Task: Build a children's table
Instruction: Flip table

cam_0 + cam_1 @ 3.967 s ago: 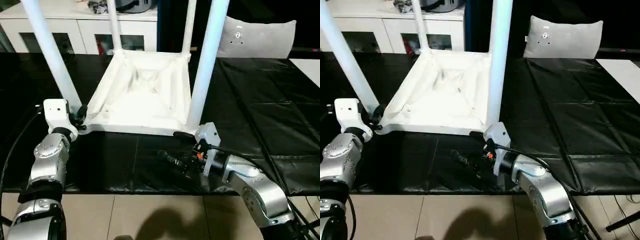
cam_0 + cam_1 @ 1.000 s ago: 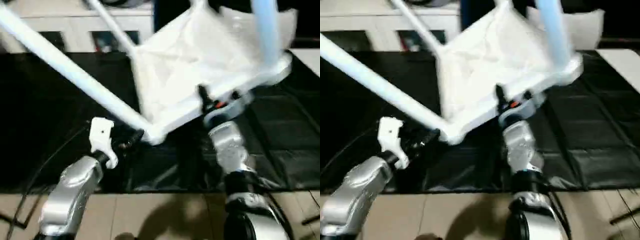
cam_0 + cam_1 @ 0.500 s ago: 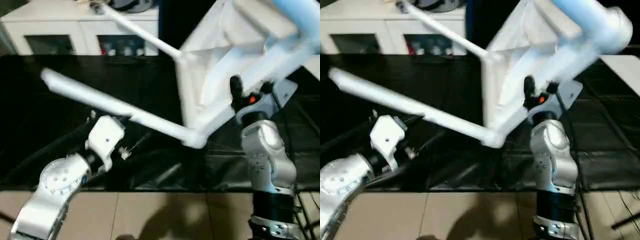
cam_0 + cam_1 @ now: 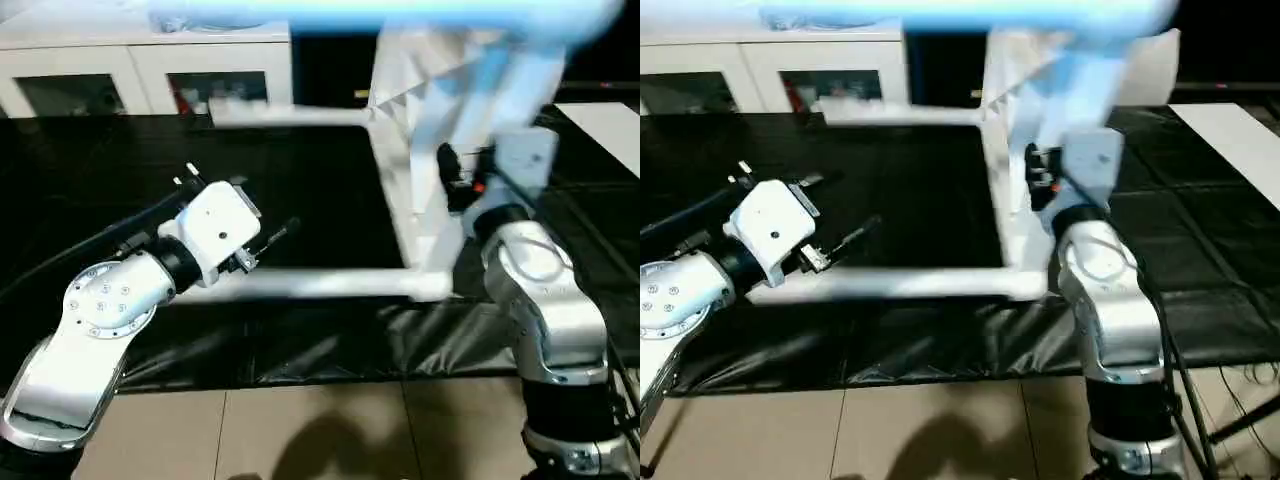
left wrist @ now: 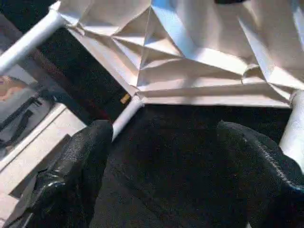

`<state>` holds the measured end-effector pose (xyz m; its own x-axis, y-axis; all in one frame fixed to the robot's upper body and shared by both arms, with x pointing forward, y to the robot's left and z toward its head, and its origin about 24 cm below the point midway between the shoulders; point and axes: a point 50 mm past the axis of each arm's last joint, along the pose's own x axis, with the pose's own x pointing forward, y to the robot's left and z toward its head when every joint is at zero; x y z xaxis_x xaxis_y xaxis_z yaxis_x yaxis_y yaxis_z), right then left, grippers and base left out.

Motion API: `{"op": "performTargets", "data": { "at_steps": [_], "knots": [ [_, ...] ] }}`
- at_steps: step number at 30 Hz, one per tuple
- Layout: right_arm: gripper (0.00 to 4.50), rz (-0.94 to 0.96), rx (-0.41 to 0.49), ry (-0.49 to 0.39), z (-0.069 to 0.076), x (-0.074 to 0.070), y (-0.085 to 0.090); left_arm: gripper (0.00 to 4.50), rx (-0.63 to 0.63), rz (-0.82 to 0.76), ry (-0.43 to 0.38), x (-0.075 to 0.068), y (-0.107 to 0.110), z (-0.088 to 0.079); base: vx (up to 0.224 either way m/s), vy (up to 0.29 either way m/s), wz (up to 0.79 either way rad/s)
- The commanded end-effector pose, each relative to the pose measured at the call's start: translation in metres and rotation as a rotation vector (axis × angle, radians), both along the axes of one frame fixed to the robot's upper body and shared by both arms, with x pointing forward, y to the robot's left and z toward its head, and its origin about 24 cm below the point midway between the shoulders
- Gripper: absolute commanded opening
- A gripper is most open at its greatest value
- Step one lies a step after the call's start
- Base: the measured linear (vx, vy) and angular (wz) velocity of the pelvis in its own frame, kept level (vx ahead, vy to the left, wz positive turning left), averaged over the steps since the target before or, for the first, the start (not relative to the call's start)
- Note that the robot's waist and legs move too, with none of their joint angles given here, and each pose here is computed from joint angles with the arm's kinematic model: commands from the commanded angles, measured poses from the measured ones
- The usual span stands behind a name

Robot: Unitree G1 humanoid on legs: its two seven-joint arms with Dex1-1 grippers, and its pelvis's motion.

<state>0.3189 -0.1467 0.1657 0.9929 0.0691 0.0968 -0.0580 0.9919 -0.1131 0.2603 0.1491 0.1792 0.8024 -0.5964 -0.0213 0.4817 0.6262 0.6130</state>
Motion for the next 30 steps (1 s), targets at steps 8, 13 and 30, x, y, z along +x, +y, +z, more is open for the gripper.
{"op": "performTargets", "data": {
  "at_steps": [8,13,30],
  "knots": [
    [2.70,-0.058,-0.096,0.181,-0.046,0.009,-0.006,4.43,0.011,-0.021,-0.031,-0.001,-0.010,-0.007,0.000,0.000,0.00],
    [2.70,-0.057,-0.110,0.193,-0.057,0.016,-0.006,4.43,0.047,0.018,-0.070,0.005,-0.003,-0.010,0.000,0.000,0.00],
    [2.70,0.003,-0.037,0.168,-0.072,0.023,0.004,4.43,0.059,0.115,-0.089,0.017,0.008,-0.022,0.026,0.007,-0.03]
  ]
}}
